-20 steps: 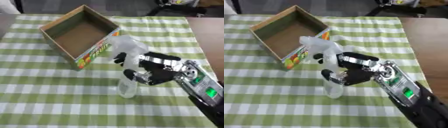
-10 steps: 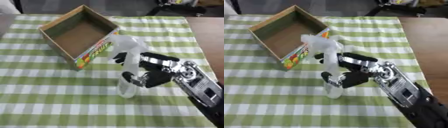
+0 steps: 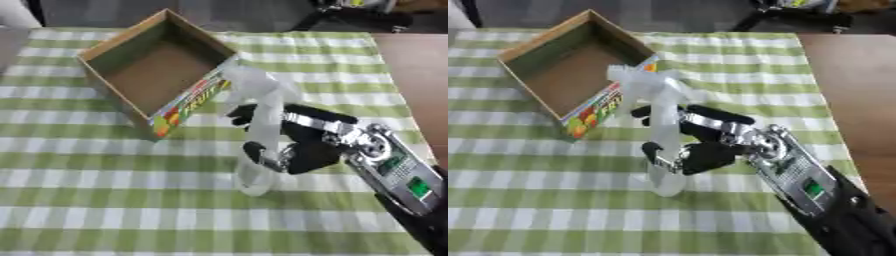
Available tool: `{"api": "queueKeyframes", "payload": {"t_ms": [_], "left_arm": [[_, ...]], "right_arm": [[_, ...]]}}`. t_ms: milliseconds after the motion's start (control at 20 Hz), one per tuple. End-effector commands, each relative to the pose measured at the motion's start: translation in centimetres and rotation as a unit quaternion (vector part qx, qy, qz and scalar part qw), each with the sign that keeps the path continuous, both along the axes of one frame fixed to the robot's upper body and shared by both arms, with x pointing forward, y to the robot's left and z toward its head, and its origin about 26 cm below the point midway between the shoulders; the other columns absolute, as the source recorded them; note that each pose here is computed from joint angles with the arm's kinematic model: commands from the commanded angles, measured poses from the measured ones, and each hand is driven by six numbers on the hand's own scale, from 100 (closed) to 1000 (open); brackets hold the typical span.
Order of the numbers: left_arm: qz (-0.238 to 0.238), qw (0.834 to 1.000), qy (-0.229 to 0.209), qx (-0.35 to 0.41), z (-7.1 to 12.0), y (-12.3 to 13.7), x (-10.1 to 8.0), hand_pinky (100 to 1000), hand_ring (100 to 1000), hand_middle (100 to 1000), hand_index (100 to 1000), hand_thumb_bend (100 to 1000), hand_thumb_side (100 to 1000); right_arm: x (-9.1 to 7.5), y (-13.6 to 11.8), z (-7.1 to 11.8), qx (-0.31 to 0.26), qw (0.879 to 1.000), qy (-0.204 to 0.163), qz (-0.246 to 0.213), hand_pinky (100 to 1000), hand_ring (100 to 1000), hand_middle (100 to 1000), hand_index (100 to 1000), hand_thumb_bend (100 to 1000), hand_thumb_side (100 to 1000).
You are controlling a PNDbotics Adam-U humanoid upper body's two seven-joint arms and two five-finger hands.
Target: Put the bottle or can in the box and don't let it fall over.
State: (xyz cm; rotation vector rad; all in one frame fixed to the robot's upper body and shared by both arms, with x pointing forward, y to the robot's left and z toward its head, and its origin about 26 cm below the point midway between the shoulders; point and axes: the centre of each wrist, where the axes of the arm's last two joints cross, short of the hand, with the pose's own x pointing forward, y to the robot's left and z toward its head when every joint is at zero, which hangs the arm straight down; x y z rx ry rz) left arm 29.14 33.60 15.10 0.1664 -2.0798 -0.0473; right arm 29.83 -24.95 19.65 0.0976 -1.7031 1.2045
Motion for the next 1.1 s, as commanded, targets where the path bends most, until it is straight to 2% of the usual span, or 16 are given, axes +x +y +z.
{"api": "queueKeyframes", "payload": {"t_ms": [50, 550, 1100], "left_arm": [[0.0, 1.0, -0.01, 0.011, 0.7, 0.1, -0.1, 937, 843, 945, 857, 120, 858], [-0.001, 1.0, -0.011, 0.011, 0.6, 0.0, -0.1, 938, 843, 946, 857, 119, 859], [-0.004, 1.0, -0.012, 0.011, 0.6, 0.0, 0.0, 940, 843, 947, 857, 118, 860]], "right_arm": [[-0.4, 0.1, 0.5, -0.002, 1.0, -0.004, 0.004, 970, 1000, 1000, 974, 100, 537], [-0.5, 0.4, -0.4, -0.001, 1.0, 0.025, -0.003, 968, 1000, 1000, 975, 100, 526], [0.3, 0.4, -2.1, -0.004, 0.999, 0.053, -0.012, 967, 1000, 1000, 975, 100, 521]]}}
